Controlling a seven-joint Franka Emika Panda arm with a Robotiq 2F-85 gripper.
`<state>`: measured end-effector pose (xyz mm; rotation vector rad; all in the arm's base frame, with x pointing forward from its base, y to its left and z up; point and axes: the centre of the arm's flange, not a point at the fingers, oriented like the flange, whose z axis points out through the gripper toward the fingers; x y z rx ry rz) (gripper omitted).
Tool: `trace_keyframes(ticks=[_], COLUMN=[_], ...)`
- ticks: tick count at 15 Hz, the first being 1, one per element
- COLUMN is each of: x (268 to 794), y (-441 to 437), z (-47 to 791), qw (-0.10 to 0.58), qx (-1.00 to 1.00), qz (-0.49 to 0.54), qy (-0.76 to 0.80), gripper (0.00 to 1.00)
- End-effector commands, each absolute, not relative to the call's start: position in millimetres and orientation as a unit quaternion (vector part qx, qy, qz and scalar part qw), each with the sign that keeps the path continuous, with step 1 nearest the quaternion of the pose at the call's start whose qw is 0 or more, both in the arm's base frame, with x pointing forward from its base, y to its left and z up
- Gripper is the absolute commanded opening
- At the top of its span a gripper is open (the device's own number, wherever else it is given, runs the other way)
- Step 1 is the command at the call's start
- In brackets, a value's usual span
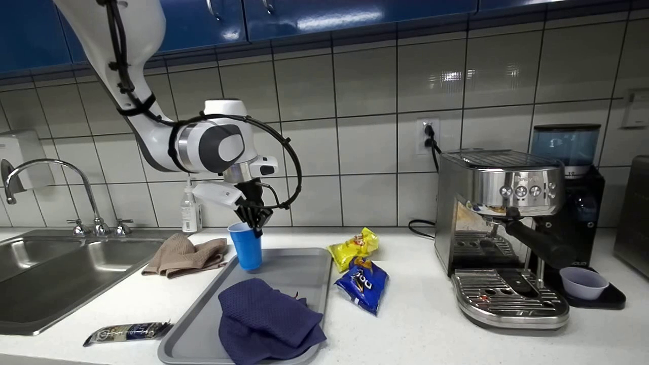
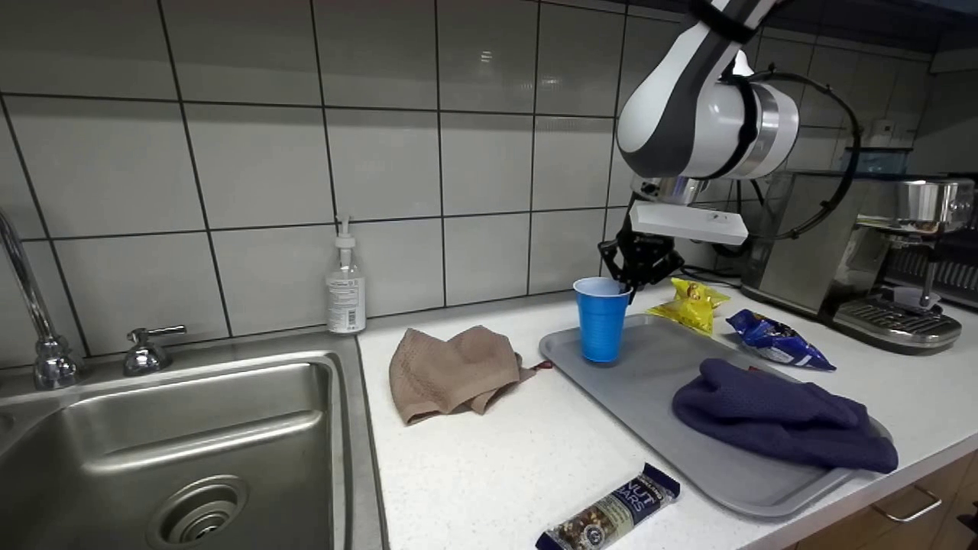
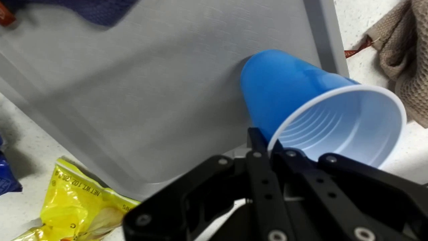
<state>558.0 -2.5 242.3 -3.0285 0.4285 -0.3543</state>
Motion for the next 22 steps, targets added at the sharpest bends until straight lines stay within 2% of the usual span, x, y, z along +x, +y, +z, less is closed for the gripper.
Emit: trace_keyframes(ticks=[1,9,10,12,20,22], x=[572,575,575,575,570,569], y=[-3,1,1,2,2,0], z=[239,232,232,233,255,262], qw=[0.035,0.034,0.034,0.034,0.039,0.039], qx=[-0.979,-0.98,-0.98,-0.98,-0.979,-0.978], qz=[-0.123,-0.124,-0.122,-0.123,-0.143,-0.15], qy=[0.156,0.154,0.152,0.151,0.143,0.142], gripper=[0.01,0.01,0.29,0.36,0.97,1.0])
